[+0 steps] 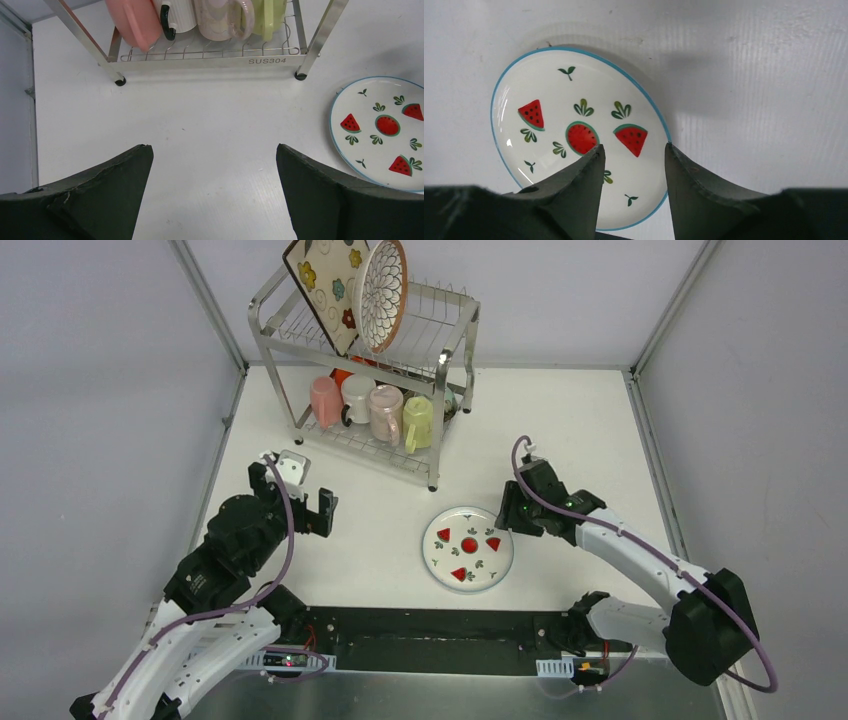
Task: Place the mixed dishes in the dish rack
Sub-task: Pick up the plate at the center of the board.
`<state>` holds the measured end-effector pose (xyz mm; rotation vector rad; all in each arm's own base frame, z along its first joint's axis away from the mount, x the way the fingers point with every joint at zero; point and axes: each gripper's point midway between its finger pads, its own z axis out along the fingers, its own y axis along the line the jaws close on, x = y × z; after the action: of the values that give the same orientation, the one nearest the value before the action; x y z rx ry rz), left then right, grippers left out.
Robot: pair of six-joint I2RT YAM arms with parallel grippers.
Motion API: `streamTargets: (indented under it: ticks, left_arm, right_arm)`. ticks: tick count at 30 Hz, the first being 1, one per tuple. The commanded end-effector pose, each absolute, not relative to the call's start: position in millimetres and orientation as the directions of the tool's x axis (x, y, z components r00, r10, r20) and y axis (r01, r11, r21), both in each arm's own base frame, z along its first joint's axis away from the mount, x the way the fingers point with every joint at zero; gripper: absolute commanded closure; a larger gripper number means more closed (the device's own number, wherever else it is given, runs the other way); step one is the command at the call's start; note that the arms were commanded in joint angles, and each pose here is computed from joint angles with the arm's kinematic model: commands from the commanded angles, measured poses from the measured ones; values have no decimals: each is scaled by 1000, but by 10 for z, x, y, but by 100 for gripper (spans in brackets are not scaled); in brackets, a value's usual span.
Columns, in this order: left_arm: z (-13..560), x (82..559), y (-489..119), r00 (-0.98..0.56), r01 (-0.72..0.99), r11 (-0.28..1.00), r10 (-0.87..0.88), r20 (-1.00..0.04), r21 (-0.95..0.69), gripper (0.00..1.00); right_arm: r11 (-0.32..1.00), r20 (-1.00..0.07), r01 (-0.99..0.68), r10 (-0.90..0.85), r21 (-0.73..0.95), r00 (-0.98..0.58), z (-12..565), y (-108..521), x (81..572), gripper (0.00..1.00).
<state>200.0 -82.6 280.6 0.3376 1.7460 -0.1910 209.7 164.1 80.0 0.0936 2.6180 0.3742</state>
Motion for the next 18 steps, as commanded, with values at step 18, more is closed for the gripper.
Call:
streamTargets:
  ticks: [18]
  left_arm:
    - [2798, 2053, -900, -177, 344, 937, 131, -976, 63, 1]
  right_arm:
    - [841, -259, 61, 234, 537, -937, 424, 1601, 2094, 51]
